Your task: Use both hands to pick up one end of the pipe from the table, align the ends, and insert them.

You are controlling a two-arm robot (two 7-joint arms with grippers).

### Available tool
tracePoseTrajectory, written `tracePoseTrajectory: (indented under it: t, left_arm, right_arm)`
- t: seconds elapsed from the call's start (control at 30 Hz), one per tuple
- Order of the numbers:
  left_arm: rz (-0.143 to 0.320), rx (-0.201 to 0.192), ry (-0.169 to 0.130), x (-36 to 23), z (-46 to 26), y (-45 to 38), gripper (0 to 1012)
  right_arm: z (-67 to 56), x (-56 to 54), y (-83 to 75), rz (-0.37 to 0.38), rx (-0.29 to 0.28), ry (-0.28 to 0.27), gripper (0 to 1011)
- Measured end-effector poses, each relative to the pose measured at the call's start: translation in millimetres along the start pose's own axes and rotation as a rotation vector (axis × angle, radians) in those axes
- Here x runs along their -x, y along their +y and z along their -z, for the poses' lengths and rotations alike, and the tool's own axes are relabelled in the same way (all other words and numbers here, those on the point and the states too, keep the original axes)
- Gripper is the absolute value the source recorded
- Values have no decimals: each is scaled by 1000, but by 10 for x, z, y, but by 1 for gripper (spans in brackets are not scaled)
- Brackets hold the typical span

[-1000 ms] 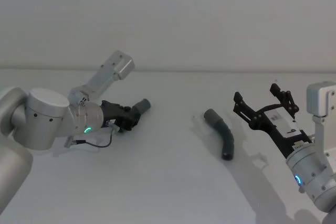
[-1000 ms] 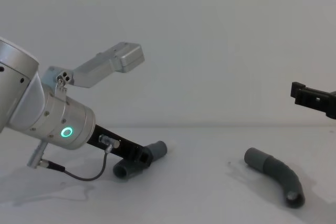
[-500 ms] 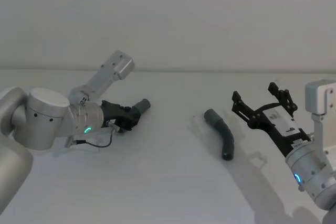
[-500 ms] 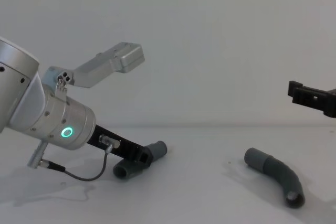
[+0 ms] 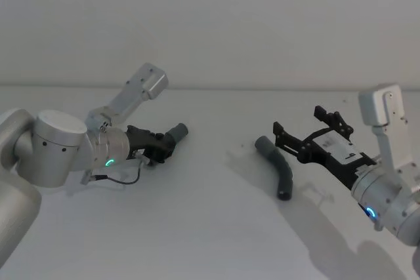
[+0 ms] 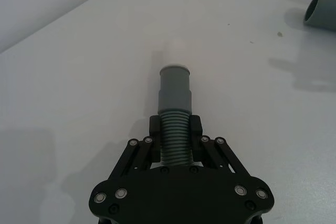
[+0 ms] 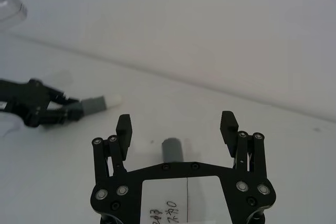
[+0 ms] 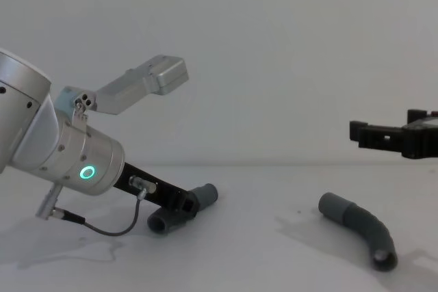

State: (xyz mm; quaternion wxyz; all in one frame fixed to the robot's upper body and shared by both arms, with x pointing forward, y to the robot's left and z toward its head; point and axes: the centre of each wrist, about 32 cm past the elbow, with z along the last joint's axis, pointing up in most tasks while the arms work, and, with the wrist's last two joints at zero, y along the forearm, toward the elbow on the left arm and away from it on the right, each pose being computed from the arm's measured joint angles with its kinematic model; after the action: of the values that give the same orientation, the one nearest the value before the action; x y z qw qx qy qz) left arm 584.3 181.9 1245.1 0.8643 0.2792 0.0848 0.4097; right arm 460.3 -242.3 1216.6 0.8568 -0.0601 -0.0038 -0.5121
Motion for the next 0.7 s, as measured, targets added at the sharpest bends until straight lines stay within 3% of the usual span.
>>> tracePoseTrajectory:
  t: [0.37,0.7]
  left_arm:
    - [0,0,0,0,0,0,306]
    - [0,0,0,0,0,0,306]
  right_arm:
    - [-140,-141,38,-78,154,2,1001]
    - [-127,-260,61,-104,261,2,1001]
